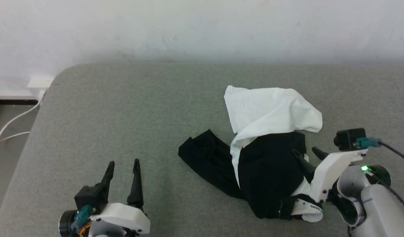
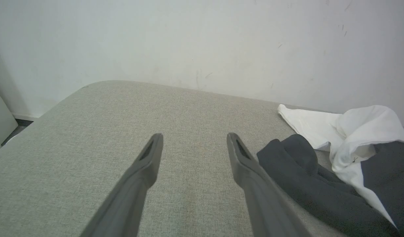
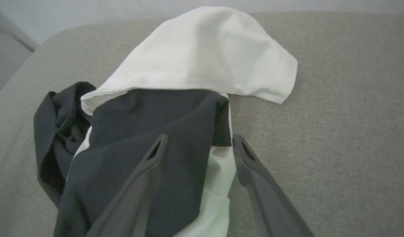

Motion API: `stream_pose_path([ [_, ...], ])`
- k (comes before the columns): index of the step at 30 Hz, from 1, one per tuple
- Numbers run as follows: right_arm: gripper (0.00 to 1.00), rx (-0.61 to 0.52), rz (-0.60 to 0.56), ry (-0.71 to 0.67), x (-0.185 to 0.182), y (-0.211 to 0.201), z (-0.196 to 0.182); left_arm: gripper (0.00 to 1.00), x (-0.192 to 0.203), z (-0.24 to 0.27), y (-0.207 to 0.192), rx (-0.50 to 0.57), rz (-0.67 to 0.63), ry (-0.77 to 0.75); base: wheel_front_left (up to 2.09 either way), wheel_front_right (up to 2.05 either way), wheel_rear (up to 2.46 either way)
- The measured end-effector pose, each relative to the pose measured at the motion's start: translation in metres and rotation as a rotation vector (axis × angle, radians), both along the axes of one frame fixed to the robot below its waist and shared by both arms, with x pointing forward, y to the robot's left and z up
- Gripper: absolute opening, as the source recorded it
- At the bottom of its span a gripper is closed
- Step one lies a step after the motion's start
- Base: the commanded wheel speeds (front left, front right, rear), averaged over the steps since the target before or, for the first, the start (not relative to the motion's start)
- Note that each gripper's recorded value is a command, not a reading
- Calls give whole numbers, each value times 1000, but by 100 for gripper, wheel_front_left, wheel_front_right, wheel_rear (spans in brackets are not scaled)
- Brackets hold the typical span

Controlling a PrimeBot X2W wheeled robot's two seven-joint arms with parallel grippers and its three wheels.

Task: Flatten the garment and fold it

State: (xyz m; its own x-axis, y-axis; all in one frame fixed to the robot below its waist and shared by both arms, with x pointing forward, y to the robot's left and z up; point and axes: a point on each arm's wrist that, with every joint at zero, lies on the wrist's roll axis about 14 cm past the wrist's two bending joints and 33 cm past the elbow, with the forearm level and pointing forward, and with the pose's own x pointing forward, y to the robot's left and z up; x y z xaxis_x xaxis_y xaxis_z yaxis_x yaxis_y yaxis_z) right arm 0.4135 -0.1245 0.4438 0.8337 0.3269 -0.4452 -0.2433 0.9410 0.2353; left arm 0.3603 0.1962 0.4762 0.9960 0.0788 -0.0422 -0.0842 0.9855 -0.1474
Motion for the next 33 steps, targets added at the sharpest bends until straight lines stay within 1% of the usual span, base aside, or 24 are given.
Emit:
stream_pose_path([
  [3,100,-21,37,71,2,7,-14,100,-1,-2,0,-3,5,6,0,0,0],
  [4,84,-22,57,97,1,12,-19,100,-2,-3,1,-3,8,8,0,0,0],
  [5,44,-23,77,127,-1,17,-24,100,-2,-3,2,-4,12,10,0,0,0],
  [6,18,-28,97,151,-3,21,-28,100,-2,-4,3,-3,15,12,0,0,0],
  [7,0,-28,110,166,-4,24,-31,100,-1,-4,4,-2,18,13,0,0,0],
  [9,0,-28,122,160,-2,26,-30,100,-1,-5,6,-3,23,15,0,0,0],
  [11,0,-30,117,115,4,23,-21,100,-2,-5,6,-4,26,16,0,0,0],
  [15,0,-41,83,-30,23,10,11,100,-2,-3,7,-4,27,10,0,0,0],
  [17,0,-58,41,-107,34,-7,32,100,-1,-1,6,-4,25,4,0,0,0],
  [19,0,-85,-29,-169,44,-36,52,100,0,0,4,-4,19,-2,0,0,0],
  [22,0,-141,-164,-212,50,-93,70,100,2,1,2,-6,12,-4,0,0,0],
  [25,0,-196,-314,-213,48,-154,78,100,4,-2,0,-7,8,4,0,0,0],
  [28,0,-247,-454,-176,33,-210,72,100,6,-7,0,-8,5,19,0,0,0],
  [30,0,-273,-542,-142,18,-243,62,100,7,-11,-1,-8,4,31,0,0,0],
  [33,0,-302,-643,-81,-5,-277,38,100,10,-16,-1,-8,3,47,0,0,0],
])
